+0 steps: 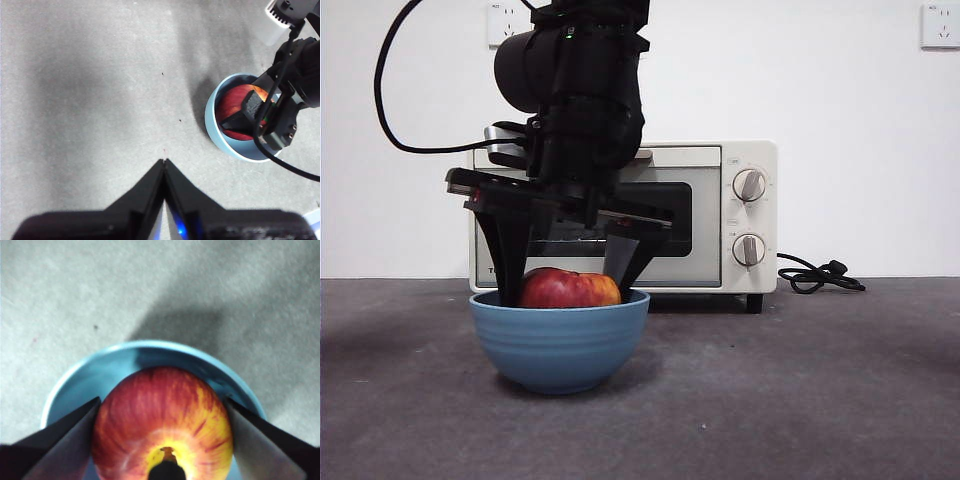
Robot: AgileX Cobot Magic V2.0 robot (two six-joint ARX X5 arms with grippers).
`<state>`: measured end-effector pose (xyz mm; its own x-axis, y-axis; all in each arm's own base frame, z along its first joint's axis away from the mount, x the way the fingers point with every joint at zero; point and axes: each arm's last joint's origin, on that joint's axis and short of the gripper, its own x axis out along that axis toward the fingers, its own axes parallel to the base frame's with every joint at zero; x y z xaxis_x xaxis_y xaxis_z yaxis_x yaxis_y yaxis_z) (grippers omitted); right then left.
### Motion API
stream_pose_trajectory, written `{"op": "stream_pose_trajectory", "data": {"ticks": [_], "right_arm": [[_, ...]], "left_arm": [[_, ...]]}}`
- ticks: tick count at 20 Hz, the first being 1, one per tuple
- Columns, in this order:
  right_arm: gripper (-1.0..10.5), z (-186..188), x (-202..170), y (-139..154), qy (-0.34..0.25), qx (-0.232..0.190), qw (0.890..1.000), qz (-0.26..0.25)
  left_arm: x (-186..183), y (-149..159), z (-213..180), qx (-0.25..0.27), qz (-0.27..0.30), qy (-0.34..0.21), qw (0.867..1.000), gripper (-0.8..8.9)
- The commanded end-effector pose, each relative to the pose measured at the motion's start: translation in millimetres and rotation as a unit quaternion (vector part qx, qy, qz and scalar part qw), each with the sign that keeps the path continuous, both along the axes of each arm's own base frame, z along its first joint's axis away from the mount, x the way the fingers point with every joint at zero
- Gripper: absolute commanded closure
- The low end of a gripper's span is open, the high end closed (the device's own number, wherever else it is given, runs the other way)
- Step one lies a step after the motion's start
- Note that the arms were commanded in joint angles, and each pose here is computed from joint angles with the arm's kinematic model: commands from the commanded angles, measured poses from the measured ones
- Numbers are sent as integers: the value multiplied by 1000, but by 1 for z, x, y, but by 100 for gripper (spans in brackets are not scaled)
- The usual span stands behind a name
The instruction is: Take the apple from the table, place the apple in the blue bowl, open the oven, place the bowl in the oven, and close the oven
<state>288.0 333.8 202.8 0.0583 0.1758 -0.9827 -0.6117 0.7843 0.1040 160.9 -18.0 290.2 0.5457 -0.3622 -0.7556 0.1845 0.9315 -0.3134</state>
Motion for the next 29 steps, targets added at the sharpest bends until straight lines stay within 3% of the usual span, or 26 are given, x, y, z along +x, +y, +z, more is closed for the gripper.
{"op": "stream_pose_trajectory", "data": {"ticks": [1,3,7,12,13,16,20,29], "right_arm": [[541,-5,0,2,5,-5,1000,-2],[469,-5,0,3,3,-3,1000,-2],[461,-2,-1,2,7,0,1000,5],[485,48,-7,-6,-16,16,999,27],[547,64,-11,-11,-26,22,999,32],[931,105,-21,-36,-85,-1,995,51],[950,140,-13,-81,-140,-18,990,1],[950,169,11,-195,-150,-29,977,-147]], "left_arm": [[0,0,-1,4,-6,-2,1000,818],[0,0,-1,4,-6,-2,1000,818],[1,0,-1,3,-6,-3,1000,818],[12,-1,-3,-1,-8,-15,1000,819],[17,-2,-4,-7,-12,-17,1000,819],[35,-5,-12,-43,-29,-7,999,819],[60,-9,-16,-100,-44,-2,994,819],[130,-38,46,-102,-97,-62,988,819]]}}
